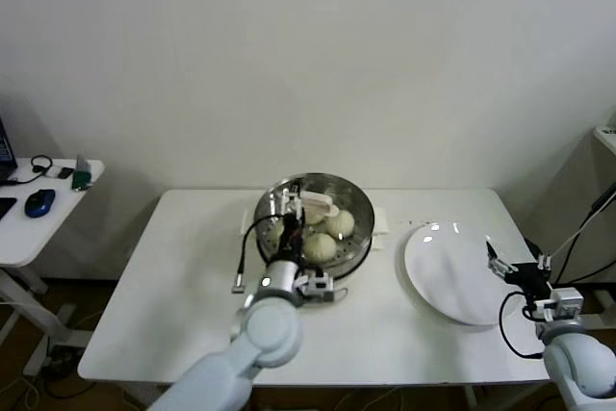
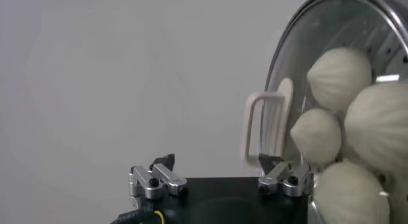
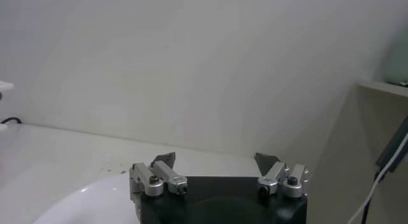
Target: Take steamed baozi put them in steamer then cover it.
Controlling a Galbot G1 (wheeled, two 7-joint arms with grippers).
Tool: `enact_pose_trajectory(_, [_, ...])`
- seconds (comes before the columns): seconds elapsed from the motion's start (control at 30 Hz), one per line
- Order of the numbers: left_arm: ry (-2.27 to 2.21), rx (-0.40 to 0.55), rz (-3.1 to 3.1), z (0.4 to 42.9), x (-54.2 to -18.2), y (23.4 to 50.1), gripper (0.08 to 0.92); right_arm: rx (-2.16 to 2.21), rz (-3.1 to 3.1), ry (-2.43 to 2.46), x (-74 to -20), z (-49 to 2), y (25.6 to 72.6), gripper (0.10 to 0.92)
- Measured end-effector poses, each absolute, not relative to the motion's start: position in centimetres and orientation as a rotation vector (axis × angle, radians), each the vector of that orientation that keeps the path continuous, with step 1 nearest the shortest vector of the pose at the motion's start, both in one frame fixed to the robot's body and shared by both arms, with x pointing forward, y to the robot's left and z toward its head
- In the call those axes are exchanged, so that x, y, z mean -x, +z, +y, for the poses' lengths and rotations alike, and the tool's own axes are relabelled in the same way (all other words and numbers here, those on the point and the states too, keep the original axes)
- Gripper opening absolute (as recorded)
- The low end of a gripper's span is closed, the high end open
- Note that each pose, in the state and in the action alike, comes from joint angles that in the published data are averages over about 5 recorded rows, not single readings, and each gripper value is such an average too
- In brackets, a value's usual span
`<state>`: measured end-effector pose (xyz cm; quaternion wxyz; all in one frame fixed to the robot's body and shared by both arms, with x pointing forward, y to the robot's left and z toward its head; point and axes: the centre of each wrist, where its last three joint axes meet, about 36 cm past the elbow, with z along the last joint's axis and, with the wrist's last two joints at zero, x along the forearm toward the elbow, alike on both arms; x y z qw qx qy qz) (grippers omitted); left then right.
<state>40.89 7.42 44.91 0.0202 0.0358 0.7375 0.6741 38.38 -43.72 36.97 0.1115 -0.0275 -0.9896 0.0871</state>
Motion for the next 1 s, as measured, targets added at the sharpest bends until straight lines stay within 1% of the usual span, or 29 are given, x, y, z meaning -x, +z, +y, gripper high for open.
enact_pose_trajectory(0.17, [1.996, -0.054, 2.378, 9.5, -39.9, 45.6, 0.823, 0.064, -2.908, 0.258, -38.2, -43.5, 37.0, 0.823])
enact_pose_trajectory(0.4, [1.775, 0.081, 2.592, 13.1, -38.8, 46.7, 0.823, 0.049, -2.913, 0.25, -37.9, -43.3, 36.9, 0.823])
enact_pose_trajectory(0.53, [1.635, 0.149, 2.744, 15.7, -38.2, 46.6, 0.823, 0.042, -2.922, 0.234, -37.5, -43.2, 36.9, 0.823])
enact_pose_trajectory(0.63, [1.506, 0.156, 2.853, 17.8, -37.5, 45.9, 0.823, 0.035, -2.93, 0.218, -37.2, -43.0, 36.9, 0.823])
enact_pose_trajectory(0.73, [1.338, 0.132, 2.941, 19.8, -36.7, 44.9, 0.823, 0.026, -2.938, 0.201, -36.9, -42.7, 36.9, 0.823])
enact_pose_trajectory(0.87, [1.1, 0.108, 3.038, 22.3, -35.4, 43.1, 0.823, 0.01, -2.946, 0.177, -36.3, -42.1, 36.8, 0.823])
enact_pose_trajectory(1.0, [0.884, 0.118, 3.114, 24.2, -34.1, 41.0, 0.823, -0.004, -2.956, 0.149, -35.7, -41.5, 36.7, 0.823])
